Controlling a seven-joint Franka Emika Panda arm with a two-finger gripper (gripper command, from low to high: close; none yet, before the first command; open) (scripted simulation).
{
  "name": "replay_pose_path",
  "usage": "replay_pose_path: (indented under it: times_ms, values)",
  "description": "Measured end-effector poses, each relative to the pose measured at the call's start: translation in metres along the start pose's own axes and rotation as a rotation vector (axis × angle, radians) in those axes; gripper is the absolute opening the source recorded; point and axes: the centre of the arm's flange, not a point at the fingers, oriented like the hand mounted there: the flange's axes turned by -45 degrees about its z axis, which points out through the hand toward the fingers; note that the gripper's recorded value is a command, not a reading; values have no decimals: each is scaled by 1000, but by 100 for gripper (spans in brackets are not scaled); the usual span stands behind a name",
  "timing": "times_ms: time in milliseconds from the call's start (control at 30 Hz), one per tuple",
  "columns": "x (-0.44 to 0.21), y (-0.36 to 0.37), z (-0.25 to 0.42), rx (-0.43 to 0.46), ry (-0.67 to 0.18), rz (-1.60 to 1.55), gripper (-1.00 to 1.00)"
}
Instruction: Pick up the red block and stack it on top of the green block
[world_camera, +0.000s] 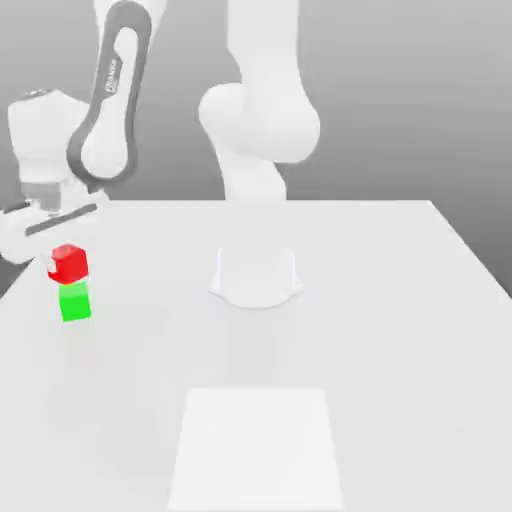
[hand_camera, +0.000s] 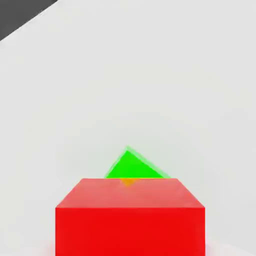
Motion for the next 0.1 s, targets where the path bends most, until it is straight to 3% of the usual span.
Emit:
replay_pose_path:
  times_ms: [100]
  values:
    - [-1, -1, 0, 0, 0, -5, 100]
